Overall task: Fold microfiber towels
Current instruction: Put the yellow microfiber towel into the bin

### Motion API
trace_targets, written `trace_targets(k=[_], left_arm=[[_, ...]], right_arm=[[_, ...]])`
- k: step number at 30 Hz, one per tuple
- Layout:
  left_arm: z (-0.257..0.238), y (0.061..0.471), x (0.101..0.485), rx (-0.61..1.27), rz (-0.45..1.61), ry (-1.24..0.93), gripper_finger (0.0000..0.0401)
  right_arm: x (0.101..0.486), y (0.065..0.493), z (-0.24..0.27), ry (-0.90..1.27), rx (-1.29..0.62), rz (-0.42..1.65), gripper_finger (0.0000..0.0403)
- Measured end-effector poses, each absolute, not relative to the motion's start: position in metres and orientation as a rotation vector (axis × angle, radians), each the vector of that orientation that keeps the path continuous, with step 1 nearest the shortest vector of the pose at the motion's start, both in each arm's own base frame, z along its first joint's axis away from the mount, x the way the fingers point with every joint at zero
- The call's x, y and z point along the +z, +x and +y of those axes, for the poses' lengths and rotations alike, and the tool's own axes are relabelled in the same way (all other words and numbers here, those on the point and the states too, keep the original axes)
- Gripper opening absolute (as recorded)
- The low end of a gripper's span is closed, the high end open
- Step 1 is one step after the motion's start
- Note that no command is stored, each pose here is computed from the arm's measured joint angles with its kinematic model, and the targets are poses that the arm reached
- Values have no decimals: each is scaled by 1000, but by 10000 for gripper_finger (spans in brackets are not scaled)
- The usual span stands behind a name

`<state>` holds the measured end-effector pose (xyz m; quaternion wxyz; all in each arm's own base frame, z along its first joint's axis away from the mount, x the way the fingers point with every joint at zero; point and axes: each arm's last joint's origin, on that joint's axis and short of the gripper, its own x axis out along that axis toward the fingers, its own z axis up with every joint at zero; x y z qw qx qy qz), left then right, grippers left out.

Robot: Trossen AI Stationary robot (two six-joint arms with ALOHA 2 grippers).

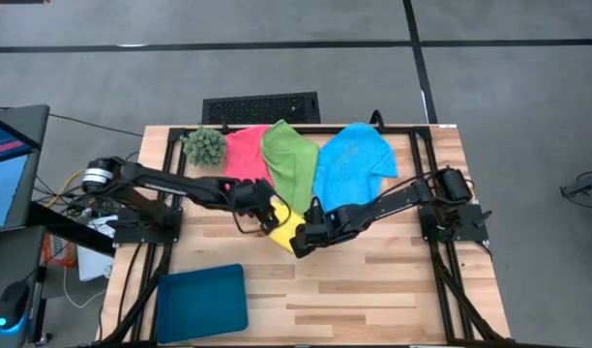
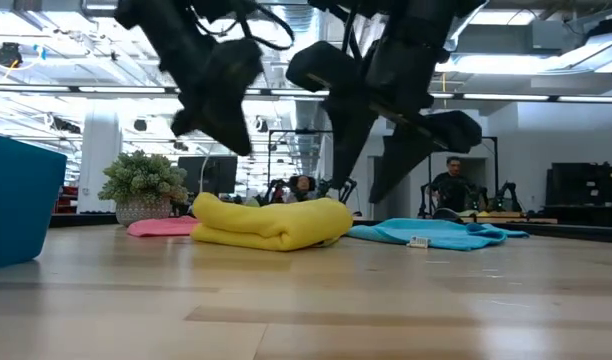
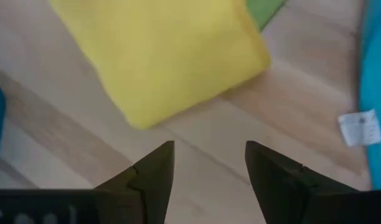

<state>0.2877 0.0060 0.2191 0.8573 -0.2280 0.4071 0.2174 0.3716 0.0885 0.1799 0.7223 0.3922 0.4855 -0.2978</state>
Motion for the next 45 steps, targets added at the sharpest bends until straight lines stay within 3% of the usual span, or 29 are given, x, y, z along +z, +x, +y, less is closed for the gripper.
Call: trace_targets(k=[13,18,27,30,33,42,45], left_arm=[[23,275,188,463,889,-651,231],[17,285,169,430,941,-652,259],[14,297,133,464,1045,-639,263],[14,298,130,467,1055,-640,256],[14,300,127,459,1056,-651,224],[9,306,123,431,1016,-644,29],[14,306,129,431,991,-713,15]], right_arm=[[203,331,128,811,-712,1177,201],[209,322,137,814,-737,1158,194],[211,317,143,815,-743,1153,183],[211,316,146,811,-737,1156,180],[210,314,149,810,-735,1158,177],[212,313,149,806,-739,1157,169],[213,312,150,803,-736,1159,166]])
